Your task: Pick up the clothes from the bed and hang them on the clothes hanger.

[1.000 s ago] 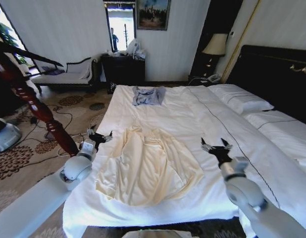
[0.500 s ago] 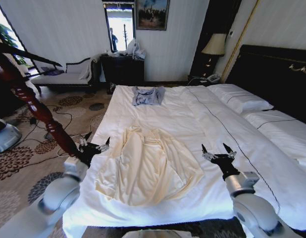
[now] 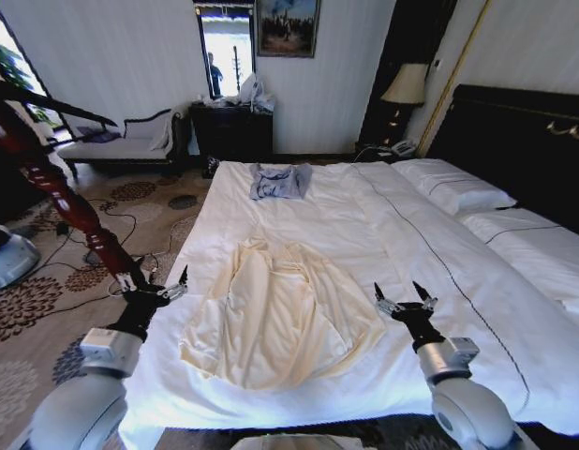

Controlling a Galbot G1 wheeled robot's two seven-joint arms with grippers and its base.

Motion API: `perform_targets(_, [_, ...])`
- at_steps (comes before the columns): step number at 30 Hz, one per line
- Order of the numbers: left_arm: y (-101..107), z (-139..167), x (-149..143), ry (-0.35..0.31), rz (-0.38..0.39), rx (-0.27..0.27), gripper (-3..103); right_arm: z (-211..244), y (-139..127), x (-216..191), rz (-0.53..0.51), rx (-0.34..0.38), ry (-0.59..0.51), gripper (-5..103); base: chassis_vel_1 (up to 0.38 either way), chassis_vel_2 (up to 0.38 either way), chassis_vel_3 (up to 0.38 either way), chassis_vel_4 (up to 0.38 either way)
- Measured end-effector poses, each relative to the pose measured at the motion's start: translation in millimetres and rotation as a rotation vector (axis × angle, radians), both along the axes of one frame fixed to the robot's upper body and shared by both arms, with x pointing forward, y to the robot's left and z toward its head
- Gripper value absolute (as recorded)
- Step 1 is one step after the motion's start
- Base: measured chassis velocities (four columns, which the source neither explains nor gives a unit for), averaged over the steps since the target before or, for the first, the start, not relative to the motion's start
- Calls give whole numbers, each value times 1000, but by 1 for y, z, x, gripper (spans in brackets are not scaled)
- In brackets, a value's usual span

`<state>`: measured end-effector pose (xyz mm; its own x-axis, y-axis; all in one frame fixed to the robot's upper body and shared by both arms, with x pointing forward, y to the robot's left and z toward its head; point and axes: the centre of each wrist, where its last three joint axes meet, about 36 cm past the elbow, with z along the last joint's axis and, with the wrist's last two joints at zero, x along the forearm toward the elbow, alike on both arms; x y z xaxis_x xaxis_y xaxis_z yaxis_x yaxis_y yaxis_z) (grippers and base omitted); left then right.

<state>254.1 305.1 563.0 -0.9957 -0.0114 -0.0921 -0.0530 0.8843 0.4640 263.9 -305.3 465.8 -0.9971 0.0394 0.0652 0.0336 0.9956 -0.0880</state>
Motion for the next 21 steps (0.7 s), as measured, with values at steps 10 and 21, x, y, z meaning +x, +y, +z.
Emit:
perform_targets(10, [21, 68, 28, -156, 109, 157, 100, -11, 8, 3, -5, 26, 23, 100, 0, 0, 0, 0])
perform_targets(21, [28, 139, 55, -190, 373, 357, 100, -20, 7, -1, -32, 24, 46, 100, 0, 0, 0, 0])
